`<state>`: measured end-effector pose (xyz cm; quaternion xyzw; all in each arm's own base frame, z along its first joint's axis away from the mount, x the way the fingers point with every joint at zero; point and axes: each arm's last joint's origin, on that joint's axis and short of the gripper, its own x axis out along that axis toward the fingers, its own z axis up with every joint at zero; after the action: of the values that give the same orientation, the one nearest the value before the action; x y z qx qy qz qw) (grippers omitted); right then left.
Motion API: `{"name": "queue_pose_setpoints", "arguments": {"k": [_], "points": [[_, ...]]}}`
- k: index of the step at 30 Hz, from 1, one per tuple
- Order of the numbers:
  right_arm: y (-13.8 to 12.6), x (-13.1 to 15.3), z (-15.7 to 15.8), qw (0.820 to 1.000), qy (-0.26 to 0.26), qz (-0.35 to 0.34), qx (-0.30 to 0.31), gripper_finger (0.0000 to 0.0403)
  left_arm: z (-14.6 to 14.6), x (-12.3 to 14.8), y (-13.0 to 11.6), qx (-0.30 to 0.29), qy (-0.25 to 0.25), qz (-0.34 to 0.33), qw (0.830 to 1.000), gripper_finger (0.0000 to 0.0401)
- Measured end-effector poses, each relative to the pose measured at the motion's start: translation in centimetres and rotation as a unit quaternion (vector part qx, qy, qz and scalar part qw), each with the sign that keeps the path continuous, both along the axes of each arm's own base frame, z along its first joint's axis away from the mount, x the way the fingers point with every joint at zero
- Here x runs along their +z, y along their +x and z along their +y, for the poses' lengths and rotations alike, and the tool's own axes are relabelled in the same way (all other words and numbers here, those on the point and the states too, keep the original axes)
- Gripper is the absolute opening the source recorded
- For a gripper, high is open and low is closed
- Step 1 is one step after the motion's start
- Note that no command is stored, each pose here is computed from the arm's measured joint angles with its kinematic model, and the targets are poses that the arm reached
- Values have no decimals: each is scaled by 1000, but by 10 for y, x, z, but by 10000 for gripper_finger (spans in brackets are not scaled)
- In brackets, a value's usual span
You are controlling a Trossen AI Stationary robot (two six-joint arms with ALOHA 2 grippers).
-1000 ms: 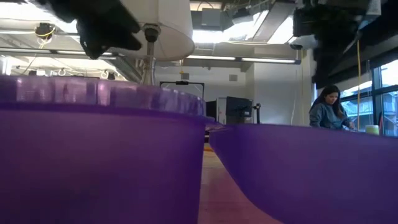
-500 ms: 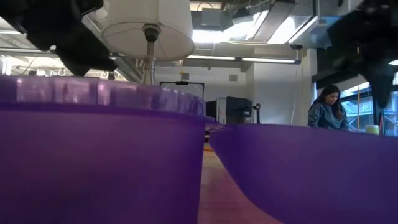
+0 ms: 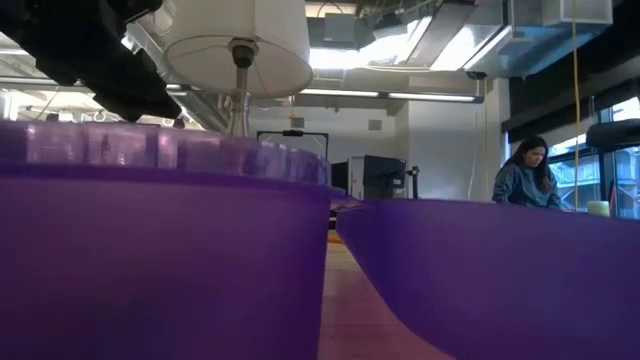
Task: Pick & place school supplies into a supply box
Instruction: Put the bottom black pen into the violet supply box
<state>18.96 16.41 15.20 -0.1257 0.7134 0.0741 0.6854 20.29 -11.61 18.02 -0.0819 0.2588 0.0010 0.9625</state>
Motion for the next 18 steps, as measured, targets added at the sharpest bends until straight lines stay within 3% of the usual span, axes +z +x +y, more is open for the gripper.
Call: {"name": "queue_pose_setpoints", "arguments": {"k": [4,11,18], "points": [[1,-11,3,999,-43,-8,25,158,0,0,0,-4,7,0,1000,132],[4,-25,7,998,-41,20,49,155,0,0,0,-4,7,0,1000,132],[5,-24,8,999,-26,19,32,81,0,0,0,-3,8,-1,1000,135]]}}
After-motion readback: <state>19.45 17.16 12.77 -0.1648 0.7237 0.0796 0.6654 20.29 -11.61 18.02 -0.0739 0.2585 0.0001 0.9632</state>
